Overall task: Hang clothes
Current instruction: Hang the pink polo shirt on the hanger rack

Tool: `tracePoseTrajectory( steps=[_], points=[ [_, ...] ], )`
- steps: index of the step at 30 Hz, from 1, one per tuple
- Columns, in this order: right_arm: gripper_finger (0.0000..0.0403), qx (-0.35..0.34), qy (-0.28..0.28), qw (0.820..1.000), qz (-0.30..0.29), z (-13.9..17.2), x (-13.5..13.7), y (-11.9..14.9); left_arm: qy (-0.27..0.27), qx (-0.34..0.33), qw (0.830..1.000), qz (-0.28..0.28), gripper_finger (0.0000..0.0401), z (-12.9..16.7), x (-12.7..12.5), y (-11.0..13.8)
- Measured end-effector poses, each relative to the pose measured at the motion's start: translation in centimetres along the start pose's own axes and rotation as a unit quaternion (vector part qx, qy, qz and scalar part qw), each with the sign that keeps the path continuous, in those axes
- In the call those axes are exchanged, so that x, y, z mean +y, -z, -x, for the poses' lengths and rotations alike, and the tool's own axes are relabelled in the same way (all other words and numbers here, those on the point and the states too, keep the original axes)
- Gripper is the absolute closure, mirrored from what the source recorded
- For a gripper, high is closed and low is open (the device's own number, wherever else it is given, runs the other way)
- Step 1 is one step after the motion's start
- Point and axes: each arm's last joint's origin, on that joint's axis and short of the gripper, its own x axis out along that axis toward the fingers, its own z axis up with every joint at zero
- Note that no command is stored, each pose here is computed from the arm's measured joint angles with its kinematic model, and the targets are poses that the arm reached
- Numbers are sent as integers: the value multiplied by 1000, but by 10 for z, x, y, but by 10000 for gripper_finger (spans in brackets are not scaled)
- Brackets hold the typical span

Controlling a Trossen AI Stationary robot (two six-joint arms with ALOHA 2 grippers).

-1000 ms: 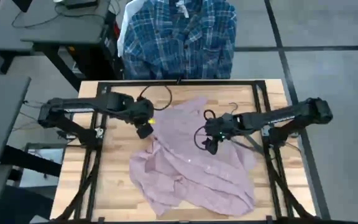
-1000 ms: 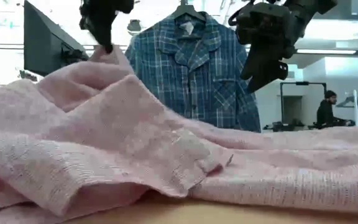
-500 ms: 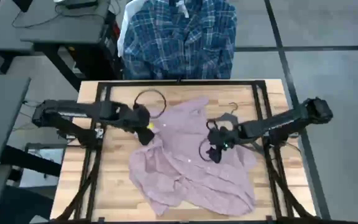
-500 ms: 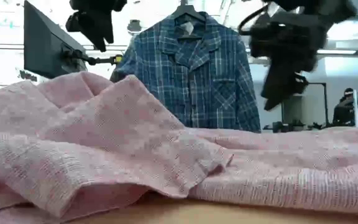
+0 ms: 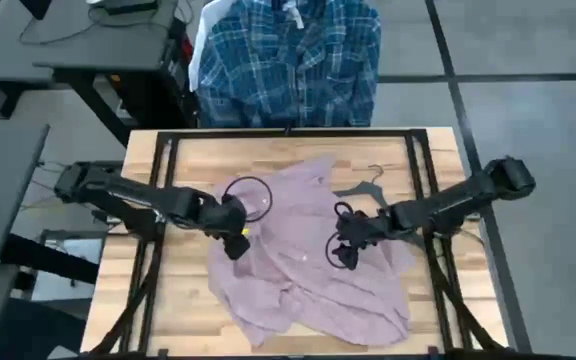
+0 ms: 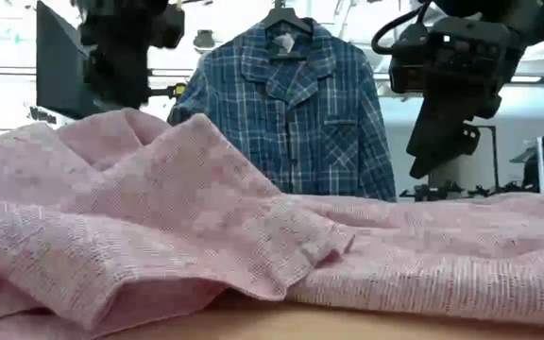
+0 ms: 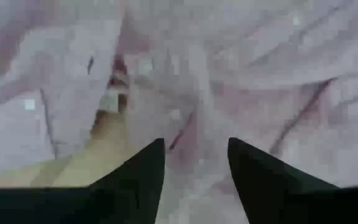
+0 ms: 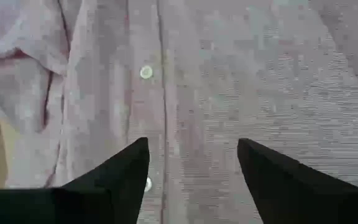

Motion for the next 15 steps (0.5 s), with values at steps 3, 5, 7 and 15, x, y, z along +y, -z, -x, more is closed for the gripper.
tracePoseTrajectory(
  steps=[3,5,7,15],
  points=[
    [168,0,0,1000,0,0,0,0,13,-9,1000,4,241,-13,2,4],
    [168,0,0,1000,0,0,0,0,36,-17,999,6,241,-18,0,5],
    [168,0,0,1000,0,0,0,0,44,-23,999,6,242,-23,1,7],
    [168,9,9,1000,-6,0,-1,2,-41,19,996,76,387,-39,20,26]
  ],
)
